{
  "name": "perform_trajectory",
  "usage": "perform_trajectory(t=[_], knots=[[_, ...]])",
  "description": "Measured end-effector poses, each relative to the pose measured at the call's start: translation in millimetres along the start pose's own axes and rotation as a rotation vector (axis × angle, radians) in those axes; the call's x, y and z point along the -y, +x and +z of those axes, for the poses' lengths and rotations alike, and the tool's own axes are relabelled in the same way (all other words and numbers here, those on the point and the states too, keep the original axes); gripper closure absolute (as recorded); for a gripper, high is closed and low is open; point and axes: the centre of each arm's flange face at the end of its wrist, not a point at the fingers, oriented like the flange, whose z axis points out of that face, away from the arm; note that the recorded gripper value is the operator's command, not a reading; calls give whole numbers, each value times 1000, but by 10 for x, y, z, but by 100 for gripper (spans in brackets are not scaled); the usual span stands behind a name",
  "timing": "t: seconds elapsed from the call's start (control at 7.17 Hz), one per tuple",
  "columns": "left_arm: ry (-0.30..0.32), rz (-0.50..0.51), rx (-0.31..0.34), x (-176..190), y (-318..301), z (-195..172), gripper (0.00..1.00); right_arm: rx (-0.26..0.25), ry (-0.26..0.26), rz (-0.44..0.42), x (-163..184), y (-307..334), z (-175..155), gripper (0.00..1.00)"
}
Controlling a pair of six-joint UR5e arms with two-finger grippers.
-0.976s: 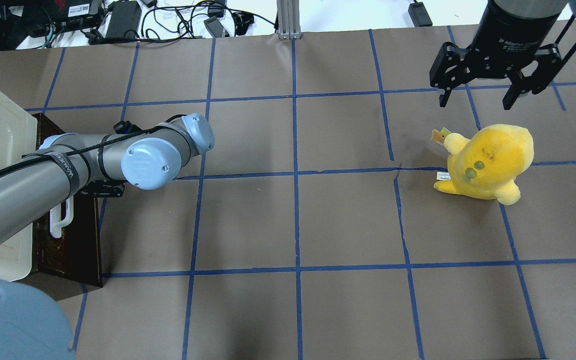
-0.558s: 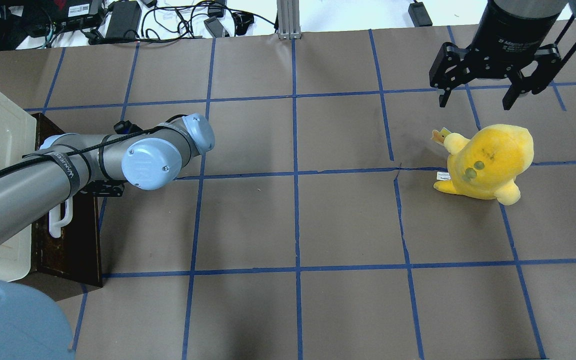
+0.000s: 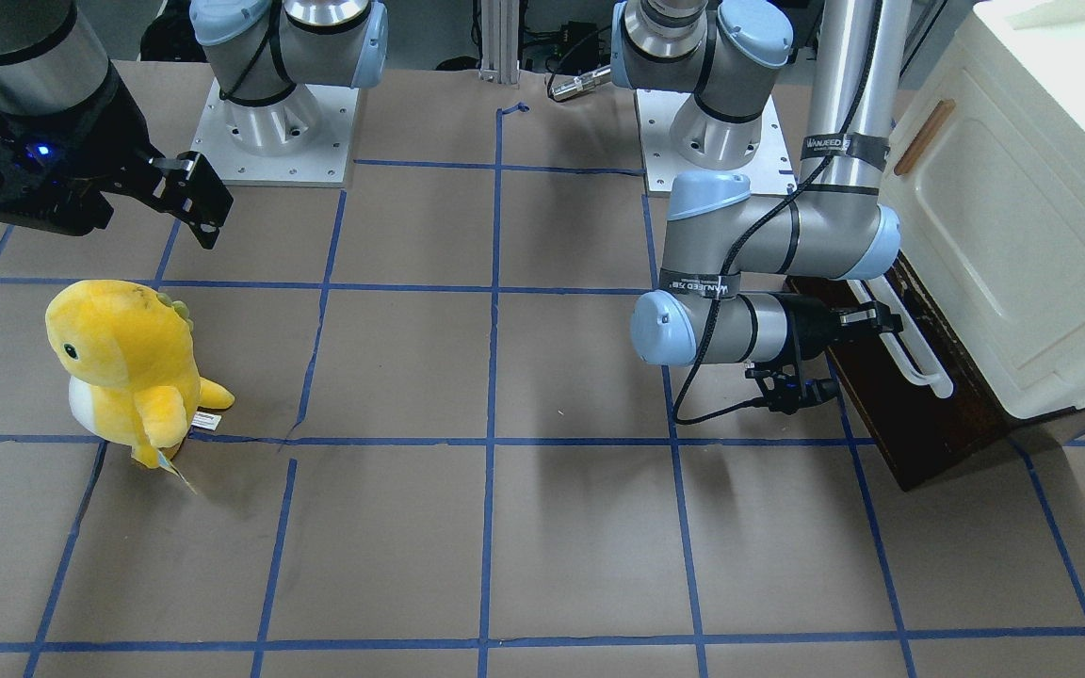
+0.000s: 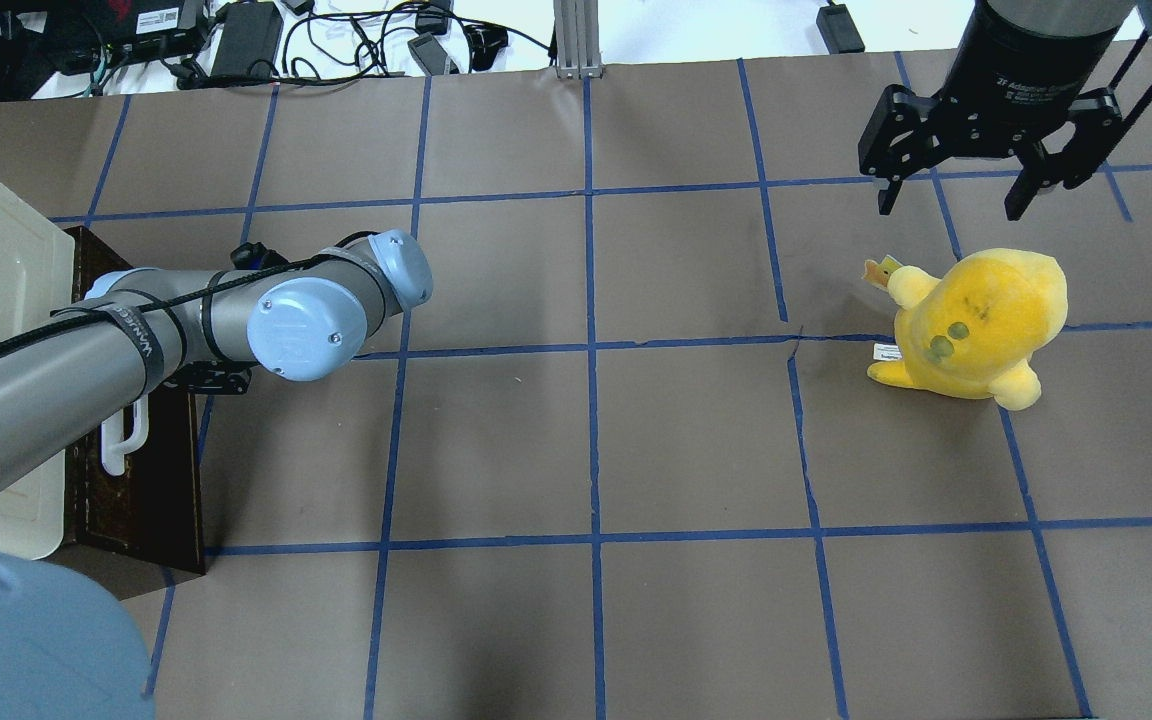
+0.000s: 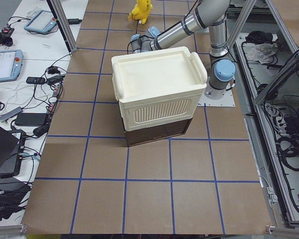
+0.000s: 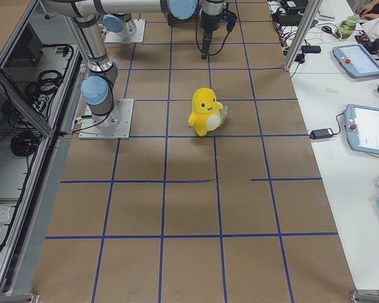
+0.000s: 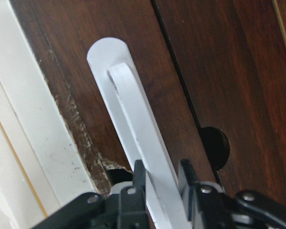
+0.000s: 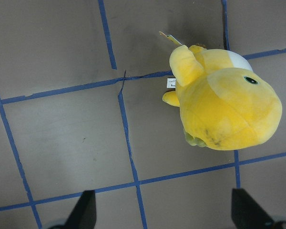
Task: Pull drawer sideways
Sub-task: 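Pull the handle with the left gripper, sliding the drawer out of the cabinet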
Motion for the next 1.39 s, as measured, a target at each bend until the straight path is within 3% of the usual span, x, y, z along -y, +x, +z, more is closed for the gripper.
perform_trajectory(t=[1.39], knots=[[12, 9, 6, -18, 29, -67, 68, 0, 0, 1, 1, 2, 0, 0]])
